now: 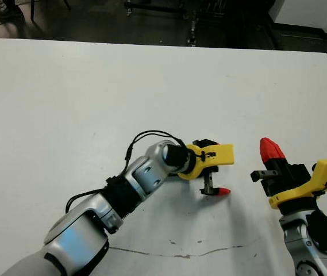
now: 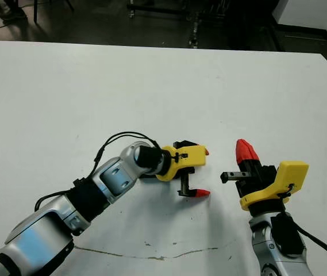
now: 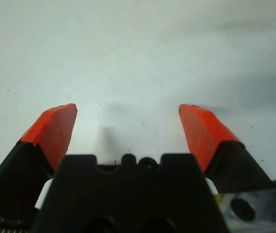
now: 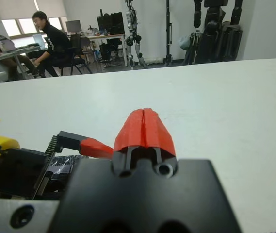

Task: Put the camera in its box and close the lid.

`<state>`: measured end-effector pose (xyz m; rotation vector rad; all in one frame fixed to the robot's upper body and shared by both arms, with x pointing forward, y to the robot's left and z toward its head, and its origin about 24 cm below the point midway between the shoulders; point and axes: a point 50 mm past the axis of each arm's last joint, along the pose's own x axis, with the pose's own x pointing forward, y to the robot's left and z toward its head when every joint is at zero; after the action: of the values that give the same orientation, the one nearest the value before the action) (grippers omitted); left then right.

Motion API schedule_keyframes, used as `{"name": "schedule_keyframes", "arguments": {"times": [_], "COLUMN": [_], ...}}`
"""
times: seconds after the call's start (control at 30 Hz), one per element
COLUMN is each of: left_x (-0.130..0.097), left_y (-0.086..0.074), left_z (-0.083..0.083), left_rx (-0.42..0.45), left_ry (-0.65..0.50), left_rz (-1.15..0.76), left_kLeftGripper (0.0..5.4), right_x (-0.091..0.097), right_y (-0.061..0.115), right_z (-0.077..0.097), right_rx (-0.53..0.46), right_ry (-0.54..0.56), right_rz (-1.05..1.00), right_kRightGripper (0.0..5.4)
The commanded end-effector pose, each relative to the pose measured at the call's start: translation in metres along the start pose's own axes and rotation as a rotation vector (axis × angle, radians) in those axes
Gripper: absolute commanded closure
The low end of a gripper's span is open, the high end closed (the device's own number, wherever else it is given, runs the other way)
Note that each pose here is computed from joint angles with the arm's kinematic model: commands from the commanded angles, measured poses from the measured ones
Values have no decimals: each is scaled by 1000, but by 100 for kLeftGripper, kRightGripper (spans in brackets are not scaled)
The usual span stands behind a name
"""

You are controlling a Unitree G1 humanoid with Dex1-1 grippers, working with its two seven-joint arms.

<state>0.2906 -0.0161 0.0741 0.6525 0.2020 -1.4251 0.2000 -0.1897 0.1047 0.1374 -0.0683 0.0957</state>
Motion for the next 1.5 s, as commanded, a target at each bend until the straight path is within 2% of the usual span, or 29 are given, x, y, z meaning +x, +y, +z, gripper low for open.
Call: {"name": "schedule_keyframes", "arguments": {"times": [0.03,0.2,0.4,0.6,0.73,0.93,1.03,1.17,1.27,1.33,1.5], "left_x": [-17,-33,-72,-114,-137,-172,-189,-206,-211,-210,-215], "left_y": [-23,-16,-1,12,17,22,21,14,9,5,-8], "left_z": [-67,-56,-36,-18,-8,17,24,25,19,14,-9], "left_rx": [-227,-320,-292,-368,-416,-376,-427,-466,-462,-457,-423], "left_ry": [168,43,-40,-179,-290,-485,-609,-743,-774,-797,-746], "left_rz": [-46,-41,-25,20,79,222,308,517,711,776,935], "left_kLeftGripper": [3,3,3,3,3,3,3,10,40,69,138], "right_x": [-1,0,0,1,1,3,3,4,4,4,4], "right_y": [-2,-2,-2,-4,-4,-4,-3,-3,-2,-1,-1], "right_z": [-1,-1,0,1,2,3,3,3,3,3,3], "right_rx": [-2,-1,-3,2,-8,0,-1,-2,6,6,7], "right_ry": [21,18,16,6,8,5,7,13,15,14,12], "right_rz": [-7,1,-13,-13,-24,-16,-14,-15,-15,-14,-10], "right_kRightGripper": [540,540,540,540,540,540,540,540,540,540,540]}}
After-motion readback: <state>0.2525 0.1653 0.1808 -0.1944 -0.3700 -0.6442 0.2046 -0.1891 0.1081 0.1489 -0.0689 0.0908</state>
